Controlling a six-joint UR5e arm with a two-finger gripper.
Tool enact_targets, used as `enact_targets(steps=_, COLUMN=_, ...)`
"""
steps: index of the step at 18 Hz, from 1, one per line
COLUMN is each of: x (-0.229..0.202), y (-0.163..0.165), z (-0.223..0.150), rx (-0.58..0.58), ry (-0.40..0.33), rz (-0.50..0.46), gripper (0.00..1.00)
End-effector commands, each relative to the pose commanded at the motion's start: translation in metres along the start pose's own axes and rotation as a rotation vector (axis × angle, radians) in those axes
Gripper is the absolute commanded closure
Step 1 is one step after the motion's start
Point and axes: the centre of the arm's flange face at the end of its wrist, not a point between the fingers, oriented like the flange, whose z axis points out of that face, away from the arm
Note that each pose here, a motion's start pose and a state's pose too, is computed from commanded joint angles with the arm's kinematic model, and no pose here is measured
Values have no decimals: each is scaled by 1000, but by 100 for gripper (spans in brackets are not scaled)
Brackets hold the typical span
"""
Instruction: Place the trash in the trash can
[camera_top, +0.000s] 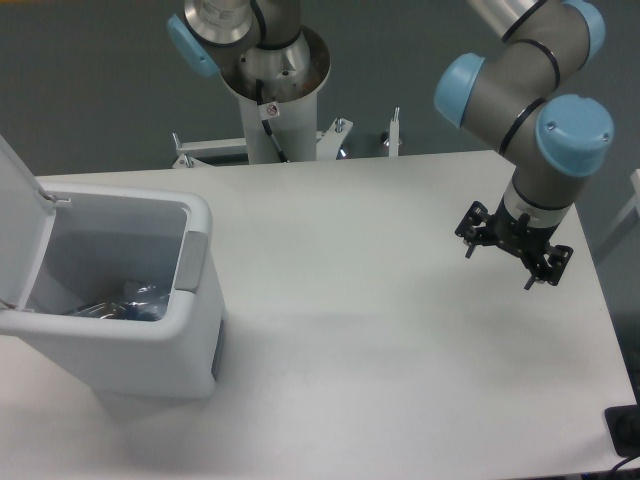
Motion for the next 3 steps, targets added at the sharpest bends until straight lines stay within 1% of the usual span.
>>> enact_targets(steps=3, x=1, y=1, z=1, rx=-4, ry=2, rz=-2, gripper=0)
